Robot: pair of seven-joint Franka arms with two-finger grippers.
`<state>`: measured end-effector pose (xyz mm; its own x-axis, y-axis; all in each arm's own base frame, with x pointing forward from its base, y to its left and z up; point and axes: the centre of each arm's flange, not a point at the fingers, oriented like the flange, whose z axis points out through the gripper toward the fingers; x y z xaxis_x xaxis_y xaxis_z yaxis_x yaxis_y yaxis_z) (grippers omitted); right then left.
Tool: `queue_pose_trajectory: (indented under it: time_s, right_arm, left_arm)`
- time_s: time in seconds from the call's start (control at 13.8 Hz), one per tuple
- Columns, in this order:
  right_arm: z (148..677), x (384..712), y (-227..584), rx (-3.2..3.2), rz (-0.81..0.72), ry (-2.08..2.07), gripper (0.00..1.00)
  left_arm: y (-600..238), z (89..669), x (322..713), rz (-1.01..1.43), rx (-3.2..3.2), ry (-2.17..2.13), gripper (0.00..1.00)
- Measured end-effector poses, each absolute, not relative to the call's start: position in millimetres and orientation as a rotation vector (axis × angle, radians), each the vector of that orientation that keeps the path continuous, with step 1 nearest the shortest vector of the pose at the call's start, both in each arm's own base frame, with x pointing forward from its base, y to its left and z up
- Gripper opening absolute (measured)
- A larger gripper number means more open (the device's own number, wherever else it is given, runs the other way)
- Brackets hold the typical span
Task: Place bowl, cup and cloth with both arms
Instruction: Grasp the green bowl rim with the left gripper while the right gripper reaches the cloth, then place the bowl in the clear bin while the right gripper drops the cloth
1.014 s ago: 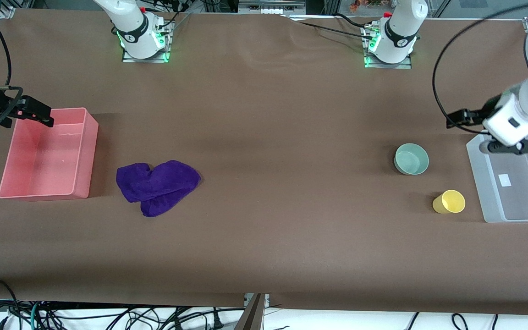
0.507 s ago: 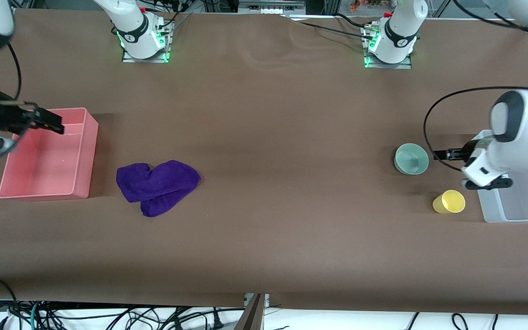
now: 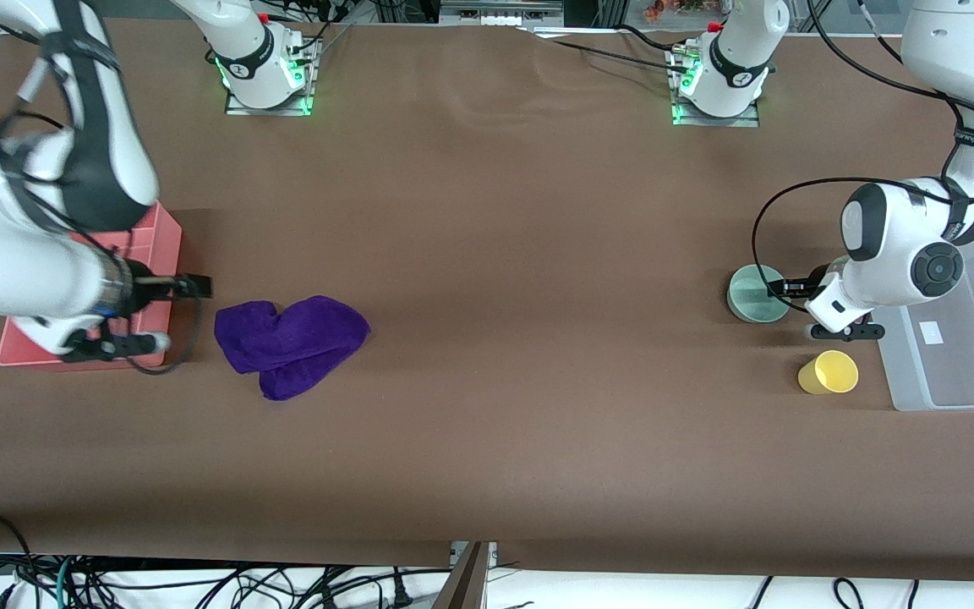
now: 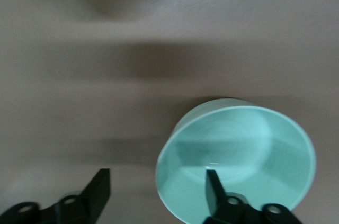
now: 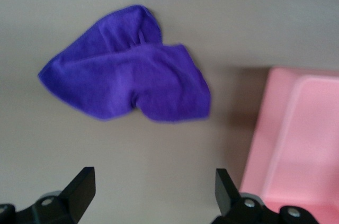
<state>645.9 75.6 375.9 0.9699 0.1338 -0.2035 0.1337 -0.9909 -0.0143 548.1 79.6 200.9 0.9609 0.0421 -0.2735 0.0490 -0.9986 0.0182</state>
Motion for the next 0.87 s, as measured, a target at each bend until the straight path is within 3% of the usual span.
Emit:
queue_pose_trajectory:
  time_s: [0.29,0.51,0.72,0.87]
  right_arm:
    - [264.2,611.8,94.7,-3.117,0.177,-0.261,1.00]
    - [212.0,595.2,94.9,-3.112,0.170,-0.265,1.00]
    - [177.5,585.6,94.8,-3.108,0.125,-0.265,1.00]
    - [168.3,582.5,94.8,-3.107,0.104,-0.265,0.79]
  left_arm:
    - [89.0,175.1,540.1,-0.447,2.917,0.286,0.29]
    - [87.9,174.5,541.9,-0.436,2.906,0.255,0.03]
    - [88.0,193.1,552.0,-0.451,2.890,0.183,0.03]
    - [87.7,241.9,568.2,-0.547,2.841,0.140,0.03]
